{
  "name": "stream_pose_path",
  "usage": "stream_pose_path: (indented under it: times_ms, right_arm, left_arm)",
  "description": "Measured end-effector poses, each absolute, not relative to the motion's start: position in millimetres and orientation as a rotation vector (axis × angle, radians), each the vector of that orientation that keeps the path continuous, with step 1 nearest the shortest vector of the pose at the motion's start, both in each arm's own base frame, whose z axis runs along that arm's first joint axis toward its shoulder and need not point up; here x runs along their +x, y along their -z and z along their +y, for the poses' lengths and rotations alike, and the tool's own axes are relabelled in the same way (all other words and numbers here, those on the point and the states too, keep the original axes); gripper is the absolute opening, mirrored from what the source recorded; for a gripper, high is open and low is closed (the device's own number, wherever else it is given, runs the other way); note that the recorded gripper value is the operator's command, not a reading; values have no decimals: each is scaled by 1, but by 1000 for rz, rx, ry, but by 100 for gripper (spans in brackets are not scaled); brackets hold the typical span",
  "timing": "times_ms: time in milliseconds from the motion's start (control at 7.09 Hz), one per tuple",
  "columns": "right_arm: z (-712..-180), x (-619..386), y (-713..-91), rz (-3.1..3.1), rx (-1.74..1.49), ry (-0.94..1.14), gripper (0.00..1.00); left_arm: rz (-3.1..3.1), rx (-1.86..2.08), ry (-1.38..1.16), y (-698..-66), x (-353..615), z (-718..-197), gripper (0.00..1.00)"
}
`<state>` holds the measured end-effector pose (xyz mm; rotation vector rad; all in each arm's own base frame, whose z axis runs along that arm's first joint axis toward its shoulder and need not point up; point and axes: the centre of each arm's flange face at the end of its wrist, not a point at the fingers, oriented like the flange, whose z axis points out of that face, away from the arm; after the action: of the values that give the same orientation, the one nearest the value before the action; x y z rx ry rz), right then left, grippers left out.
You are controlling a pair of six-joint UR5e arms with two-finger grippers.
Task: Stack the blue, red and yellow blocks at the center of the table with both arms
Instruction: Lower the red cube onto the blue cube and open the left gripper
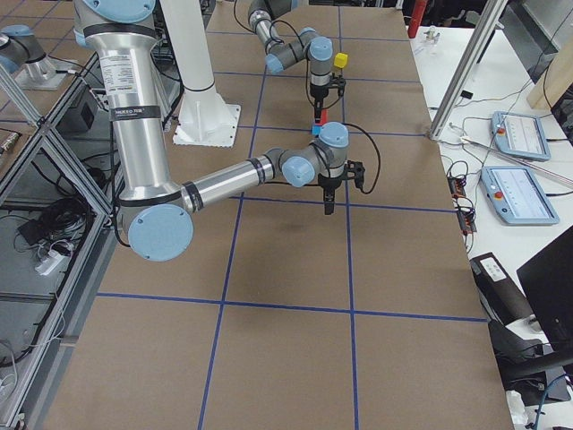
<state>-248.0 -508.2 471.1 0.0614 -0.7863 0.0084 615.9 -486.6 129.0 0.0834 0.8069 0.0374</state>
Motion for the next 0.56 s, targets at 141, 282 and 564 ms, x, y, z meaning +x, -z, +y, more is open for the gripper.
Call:
stream_pose_path:
  times_ms: [141,282,564]
  right_arm:
    - [-508,-248,-471,-786,61,-8,100]
    - [-508,-248,-471,-787,61,-8,100]
    - [-508,-248,-471,-786,61,-9,100]
  left_arm:
    - [806,83,-37,-130,616,-487,0]
    - [805,81,-35,-130,616,-487,0]
    - [805,79,-31,-131,616,-487,0]
